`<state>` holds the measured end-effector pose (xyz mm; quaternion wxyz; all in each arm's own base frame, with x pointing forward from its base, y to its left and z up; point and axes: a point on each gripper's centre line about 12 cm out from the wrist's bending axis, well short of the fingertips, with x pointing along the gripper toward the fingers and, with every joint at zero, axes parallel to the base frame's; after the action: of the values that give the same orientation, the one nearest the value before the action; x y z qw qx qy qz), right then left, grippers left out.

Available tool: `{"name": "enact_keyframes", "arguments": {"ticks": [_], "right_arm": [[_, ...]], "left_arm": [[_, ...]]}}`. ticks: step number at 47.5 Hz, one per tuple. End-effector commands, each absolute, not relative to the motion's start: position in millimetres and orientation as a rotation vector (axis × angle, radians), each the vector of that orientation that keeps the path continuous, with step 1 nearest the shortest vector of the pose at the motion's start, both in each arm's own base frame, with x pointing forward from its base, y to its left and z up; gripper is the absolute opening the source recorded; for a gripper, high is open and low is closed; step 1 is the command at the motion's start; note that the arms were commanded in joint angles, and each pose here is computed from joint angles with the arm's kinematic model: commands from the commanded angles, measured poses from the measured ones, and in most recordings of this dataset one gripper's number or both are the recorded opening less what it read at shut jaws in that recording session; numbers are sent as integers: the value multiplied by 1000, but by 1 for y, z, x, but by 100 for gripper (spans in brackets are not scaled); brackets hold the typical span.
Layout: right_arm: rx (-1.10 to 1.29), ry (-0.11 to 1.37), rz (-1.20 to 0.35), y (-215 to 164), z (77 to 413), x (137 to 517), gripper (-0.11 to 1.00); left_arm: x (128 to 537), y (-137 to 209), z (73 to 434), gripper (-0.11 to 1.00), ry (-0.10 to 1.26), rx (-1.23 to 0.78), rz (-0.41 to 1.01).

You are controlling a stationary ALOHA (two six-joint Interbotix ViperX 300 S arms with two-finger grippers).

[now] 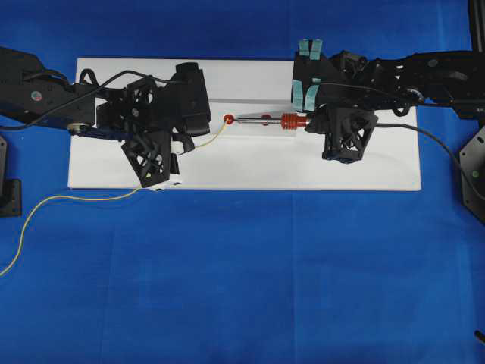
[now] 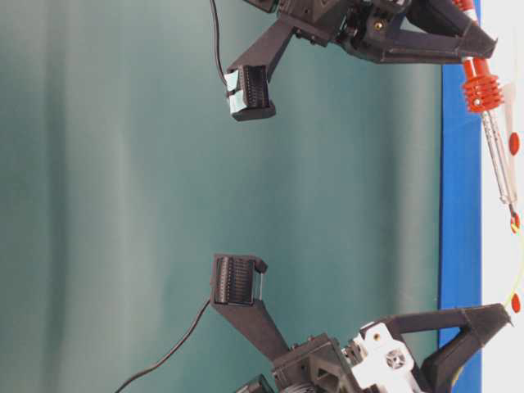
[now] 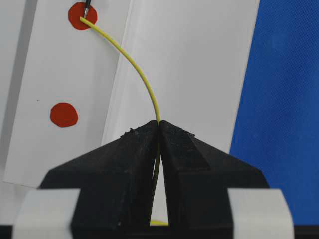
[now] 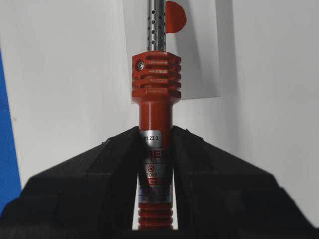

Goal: Touch the tip of the soldering iron to the tip of the solder at the mark.
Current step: 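Move iron tip leftward to touch solder tip at middle dot, then withdraw iron and move solder tip to the right red dot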

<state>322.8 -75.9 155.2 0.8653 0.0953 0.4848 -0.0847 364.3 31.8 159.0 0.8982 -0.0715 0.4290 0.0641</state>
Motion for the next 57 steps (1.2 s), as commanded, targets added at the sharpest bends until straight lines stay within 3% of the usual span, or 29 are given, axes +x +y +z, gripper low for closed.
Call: {"name": "enact_keyframes", "arguments": {"ticks": [1,57], "right_arm": [[194,978,-181,-78,167,329,6],[195,985,-179,-78,166,328,6]], "left_arm": [[369,33,169,3,855,-145,132],[361,28,178,3,867,-146,123]]}}
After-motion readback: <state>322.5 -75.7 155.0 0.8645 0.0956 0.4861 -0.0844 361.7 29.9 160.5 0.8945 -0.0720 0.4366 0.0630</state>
